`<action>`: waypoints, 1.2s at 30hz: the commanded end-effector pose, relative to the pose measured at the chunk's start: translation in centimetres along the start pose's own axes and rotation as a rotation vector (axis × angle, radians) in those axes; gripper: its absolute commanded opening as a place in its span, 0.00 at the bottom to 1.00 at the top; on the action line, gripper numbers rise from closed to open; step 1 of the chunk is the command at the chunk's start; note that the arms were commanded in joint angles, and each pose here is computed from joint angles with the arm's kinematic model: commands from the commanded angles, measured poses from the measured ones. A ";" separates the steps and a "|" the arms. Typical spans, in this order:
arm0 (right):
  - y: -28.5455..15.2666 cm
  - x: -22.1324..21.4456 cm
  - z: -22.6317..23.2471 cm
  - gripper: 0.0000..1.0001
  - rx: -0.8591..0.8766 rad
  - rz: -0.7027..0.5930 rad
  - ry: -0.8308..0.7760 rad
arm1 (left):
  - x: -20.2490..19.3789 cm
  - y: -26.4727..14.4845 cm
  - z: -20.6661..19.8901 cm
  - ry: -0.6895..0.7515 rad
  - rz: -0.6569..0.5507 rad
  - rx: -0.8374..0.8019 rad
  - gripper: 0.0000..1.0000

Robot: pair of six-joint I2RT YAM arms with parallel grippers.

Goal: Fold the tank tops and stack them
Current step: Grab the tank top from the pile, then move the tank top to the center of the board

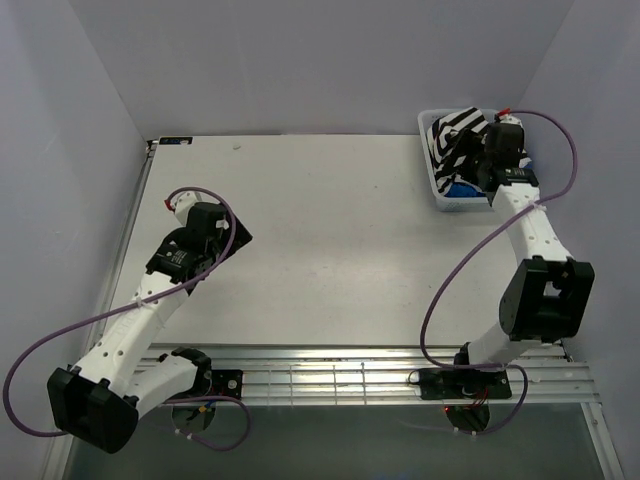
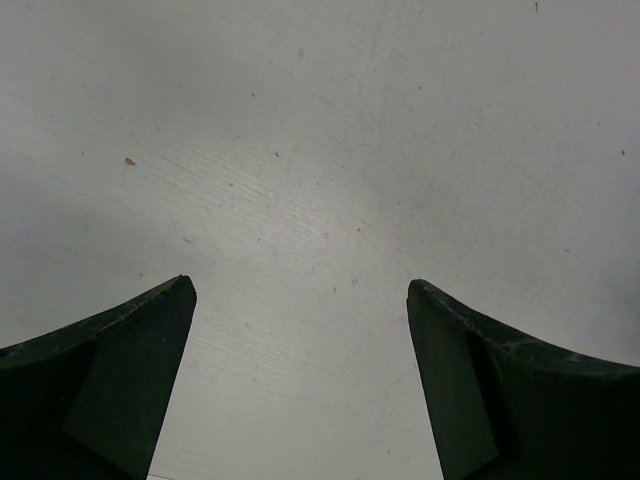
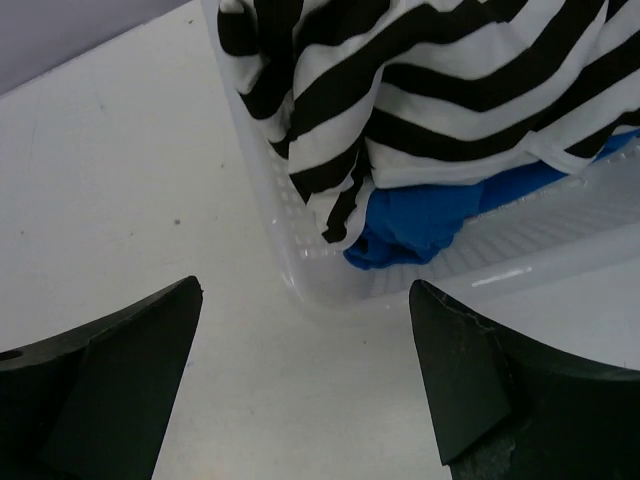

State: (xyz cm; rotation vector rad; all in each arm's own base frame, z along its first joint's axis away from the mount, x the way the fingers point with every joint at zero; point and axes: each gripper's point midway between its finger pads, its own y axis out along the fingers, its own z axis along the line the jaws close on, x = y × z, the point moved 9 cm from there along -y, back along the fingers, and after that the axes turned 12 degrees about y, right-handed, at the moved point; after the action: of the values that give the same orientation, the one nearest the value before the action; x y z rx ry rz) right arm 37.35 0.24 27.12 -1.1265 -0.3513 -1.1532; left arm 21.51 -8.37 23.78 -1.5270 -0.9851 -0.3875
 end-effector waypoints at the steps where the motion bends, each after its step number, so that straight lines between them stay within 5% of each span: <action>1: 3.3 2.3 0.9 0.90 -0.062 -0.032 -0.015 | 1.7 -0.5 -0.7 -0.013 -0.059 -0.026 0.98; 8: 10.0 4.6 1.8 0.99 -0.111 -0.079 0.012 | 1.9 0.2 -1.0 -0.003 -0.063 -0.013 0.98; 10: 12.0 4.4 1.5 0.84 -0.138 -0.072 0.003 | 2.1 0.5 -1.2 0.005 -0.061 -0.006 0.98; 11: 12.3 4.9 1.6 0.55 -0.146 -0.081 0.006 | 2.1 0.6 -1.2 0.010 -0.058 -0.004 0.98; 14: 12.0 5.9 3.1 0.08 -0.089 -0.093 0.010 | 2.4 0.6 -1.4 0.015 -0.060 -0.005 0.98; 21: 0.8 7.2 11.3 0.08 0.194 -0.150 -0.099 | 2.6 0.0 -1.5 0.011 -0.072 -0.039 0.98; 30: -13.7 5.3 21.7 0.08 0.725 -0.039 -0.139 | 3.6 -1.8 -1.5 0.018 -0.115 -0.092 0.98; 36: -15.9 1.5 21.6 0.08 0.914 0.157 -0.124 | 3.6 -3.2 -0.9 0.010 -0.138 -0.111 0.98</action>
State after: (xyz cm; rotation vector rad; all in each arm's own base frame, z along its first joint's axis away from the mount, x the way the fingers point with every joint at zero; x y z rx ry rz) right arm 31.38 17.42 48.83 -0.4435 -0.8612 -0.7766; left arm 22.07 -8.47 26.82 -1.5430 -1.0376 -0.5124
